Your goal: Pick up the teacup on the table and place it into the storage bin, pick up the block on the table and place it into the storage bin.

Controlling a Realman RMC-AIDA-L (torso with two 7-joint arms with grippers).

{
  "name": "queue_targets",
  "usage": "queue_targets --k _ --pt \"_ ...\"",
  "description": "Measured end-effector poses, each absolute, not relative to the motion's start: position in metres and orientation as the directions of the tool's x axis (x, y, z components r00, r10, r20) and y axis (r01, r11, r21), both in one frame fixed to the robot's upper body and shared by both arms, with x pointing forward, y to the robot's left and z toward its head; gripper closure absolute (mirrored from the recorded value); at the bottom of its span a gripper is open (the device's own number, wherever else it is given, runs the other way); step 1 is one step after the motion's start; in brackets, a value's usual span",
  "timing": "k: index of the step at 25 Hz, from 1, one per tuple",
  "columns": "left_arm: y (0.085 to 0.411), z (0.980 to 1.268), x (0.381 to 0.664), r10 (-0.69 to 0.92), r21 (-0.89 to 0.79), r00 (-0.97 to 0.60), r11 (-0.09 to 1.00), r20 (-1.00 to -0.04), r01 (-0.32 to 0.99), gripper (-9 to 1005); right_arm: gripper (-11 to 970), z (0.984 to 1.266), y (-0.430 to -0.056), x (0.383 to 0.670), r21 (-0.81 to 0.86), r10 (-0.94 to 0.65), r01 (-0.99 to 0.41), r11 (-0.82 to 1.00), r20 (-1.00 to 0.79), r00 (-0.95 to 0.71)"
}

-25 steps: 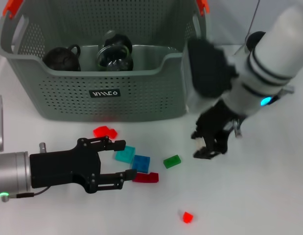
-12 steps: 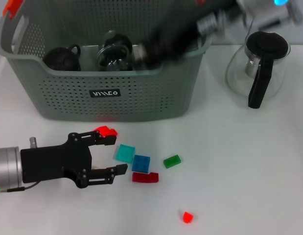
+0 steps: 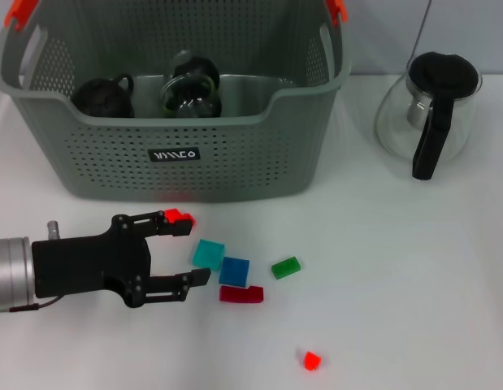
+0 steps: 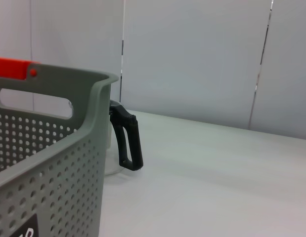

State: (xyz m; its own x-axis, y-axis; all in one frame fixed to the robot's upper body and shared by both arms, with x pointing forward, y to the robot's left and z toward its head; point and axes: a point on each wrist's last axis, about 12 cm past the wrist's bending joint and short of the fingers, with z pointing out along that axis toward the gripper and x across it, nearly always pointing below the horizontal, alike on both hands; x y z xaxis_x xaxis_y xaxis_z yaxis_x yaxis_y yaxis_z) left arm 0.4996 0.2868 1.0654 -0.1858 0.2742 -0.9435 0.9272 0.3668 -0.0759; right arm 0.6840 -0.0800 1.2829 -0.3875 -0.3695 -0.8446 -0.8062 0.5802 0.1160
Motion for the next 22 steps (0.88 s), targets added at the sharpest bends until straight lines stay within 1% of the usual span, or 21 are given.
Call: queue_targets --k 12,18,22 --pt "0.288 1.064 0.498 0.273 -0.082 -0.192 0.368 -0.943 0.926 235 338 1.259 -0.058 0.690 -0.028 -0.453 -0.793 0.608 -0.832 -0.319" --pt "0.288 1.064 0.497 0.274 -0.081 -0.191 0.368 -0.943 0.926 235 122 1.259 -0.057 0.688 -0.031 -0.455 -0.796 0.605 -0.834 -0.313" --pt "0.288 1.064 0.497 0.274 -0.081 -0.191 0.367 -0.943 0.927 235 78 1.265 -0.066 0.678 -0.013 -0.447 -0.825 0.566 -0.845 -0.294"
